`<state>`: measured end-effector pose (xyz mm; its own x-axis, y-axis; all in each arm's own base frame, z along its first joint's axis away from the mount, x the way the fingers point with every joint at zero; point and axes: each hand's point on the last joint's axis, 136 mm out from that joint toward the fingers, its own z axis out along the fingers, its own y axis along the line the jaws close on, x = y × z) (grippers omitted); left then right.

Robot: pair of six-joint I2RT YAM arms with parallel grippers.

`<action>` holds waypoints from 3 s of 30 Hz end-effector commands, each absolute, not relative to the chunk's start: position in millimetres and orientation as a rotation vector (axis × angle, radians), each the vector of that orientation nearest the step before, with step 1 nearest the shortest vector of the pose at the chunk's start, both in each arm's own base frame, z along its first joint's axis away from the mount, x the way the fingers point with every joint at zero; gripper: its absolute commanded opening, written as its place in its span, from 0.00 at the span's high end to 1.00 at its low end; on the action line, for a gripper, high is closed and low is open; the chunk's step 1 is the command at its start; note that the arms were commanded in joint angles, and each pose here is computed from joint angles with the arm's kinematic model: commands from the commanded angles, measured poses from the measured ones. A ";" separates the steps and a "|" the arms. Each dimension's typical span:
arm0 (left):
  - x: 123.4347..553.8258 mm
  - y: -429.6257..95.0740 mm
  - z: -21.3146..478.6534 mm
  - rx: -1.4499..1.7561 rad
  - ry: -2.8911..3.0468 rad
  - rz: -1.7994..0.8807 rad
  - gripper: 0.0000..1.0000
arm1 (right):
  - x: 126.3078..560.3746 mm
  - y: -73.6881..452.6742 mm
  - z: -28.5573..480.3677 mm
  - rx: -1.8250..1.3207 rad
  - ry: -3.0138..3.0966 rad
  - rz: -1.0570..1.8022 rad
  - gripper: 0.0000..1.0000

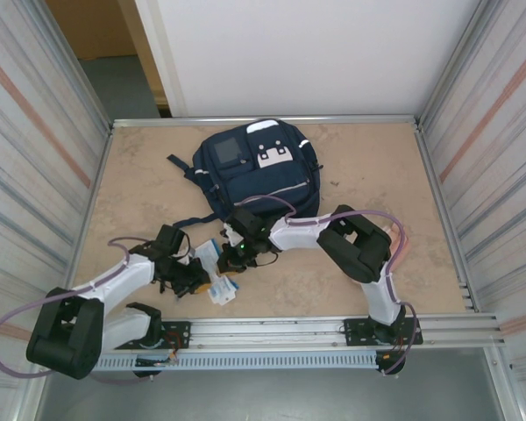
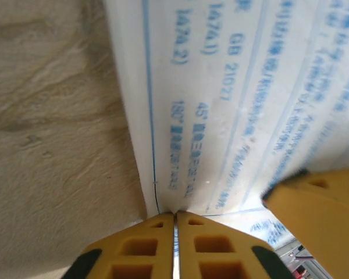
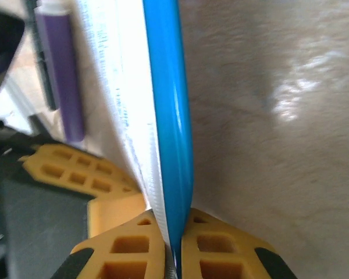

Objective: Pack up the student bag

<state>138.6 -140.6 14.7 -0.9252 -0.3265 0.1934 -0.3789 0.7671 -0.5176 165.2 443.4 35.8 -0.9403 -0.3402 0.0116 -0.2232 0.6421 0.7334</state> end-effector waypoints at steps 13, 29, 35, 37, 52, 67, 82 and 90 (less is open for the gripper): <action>179.8 -175.3 181.3 0.173 -3.072 1.912 0.26 | 188.6 409.9 181.4 0.679 -2.711 -1.645 0.95; 194.9 -190.2 261.1 -0.156 -3.080 2.097 0.78 | 153.5 403.1 244.0 0.810 -2.439 -1.876 0.86; 200.4 -201.4 278.8 -0.337 -3.017 2.192 0.95 | 163.5 376.5 255.2 0.855 -2.510 -1.972 0.54; 197.9 -207.3 287.8 -0.430 -2.952 2.235 0.95 | 165.0 364.7 264.9 0.897 -2.498 -2.057 0.51; 150.2 -284.6 312.5 -1.043 -2.491 2.206 0.94 | 203.5 302.5 345.2 0.596 -2.643 -2.568 0.51; 187.6 -282.4 294.4 -0.958 -2.739 2.104 0.40 | 233.3 247.4 332.2 0.204 -3.120 -2.276 1.00; 349.8 -274.4 144.7 -1.590 -3.319 0.134 0.23 | 297.3 72.1 285.4 -0.983 -3.227 -1.836 1.00; 360.7 -292.2 110.7 -1.704 -3.153 0.111 0.17 | 290.7 56.8 285.2 -1.041 -3.254 -1.804 1.00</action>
<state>356.5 -295.3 110.8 -0.5145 0.7318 -0.4469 0.7843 0.6123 0.0997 297.5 50.0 271.0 -0.5996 0.7348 -0.3171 0.1398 0.4862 0.8626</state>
